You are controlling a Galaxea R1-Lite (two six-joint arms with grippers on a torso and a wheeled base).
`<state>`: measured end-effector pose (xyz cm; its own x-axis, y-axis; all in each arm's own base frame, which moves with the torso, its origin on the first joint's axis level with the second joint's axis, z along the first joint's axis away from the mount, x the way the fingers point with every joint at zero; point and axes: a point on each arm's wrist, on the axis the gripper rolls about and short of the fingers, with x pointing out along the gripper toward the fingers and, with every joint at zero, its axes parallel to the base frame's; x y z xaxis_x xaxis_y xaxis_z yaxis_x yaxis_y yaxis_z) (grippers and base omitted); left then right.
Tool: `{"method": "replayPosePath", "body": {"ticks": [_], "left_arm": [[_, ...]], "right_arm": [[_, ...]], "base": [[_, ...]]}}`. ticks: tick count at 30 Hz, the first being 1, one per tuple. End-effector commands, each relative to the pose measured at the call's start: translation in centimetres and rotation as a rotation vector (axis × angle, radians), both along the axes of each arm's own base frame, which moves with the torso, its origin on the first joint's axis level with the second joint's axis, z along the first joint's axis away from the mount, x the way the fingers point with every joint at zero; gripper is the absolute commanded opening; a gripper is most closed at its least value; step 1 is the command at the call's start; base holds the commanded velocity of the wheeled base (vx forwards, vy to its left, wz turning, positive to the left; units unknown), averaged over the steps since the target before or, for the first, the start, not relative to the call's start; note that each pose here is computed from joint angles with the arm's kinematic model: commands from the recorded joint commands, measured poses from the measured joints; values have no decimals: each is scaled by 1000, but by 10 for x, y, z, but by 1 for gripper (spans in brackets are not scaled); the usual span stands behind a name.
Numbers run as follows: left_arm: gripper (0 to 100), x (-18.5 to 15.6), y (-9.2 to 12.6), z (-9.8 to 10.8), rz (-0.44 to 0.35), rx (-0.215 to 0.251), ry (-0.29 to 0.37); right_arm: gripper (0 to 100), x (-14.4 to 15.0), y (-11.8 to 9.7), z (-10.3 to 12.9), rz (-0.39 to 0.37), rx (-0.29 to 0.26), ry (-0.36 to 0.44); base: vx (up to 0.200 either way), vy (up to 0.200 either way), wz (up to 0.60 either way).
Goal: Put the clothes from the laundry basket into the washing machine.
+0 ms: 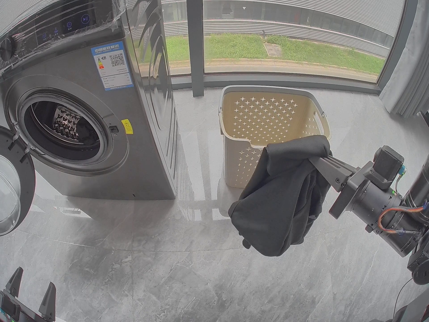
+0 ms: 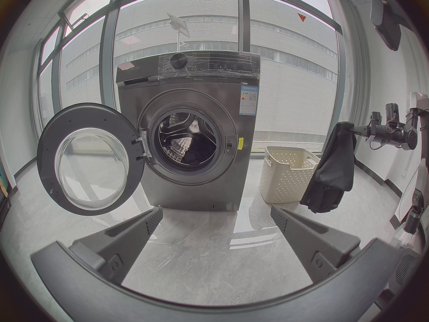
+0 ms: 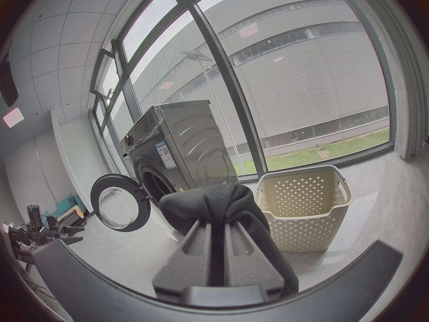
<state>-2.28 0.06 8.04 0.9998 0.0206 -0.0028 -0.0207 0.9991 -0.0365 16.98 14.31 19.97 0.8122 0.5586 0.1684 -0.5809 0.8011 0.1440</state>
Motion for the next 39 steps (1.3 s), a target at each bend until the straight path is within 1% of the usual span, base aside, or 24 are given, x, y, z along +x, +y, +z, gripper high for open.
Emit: {"method": "replayPosePath", "body": {"ticks": [1, 18, 39], "left_arm": [[100, 0, 0, -4, 1, 0, -1], [100, 0, 0, -4, 1, -2, 0], [100, 0, 0, -5, 1, -3, 2]], "right_arm": [[0, 1, 1, -2, 1, -4, 8], [0, 3, 2, -6, 0, -11, 24], [0, 2, 2, -6, 0, -10, 22]], "base": [[0, 200, 0], [0, 200, 0], [0, 200, 0]]}}
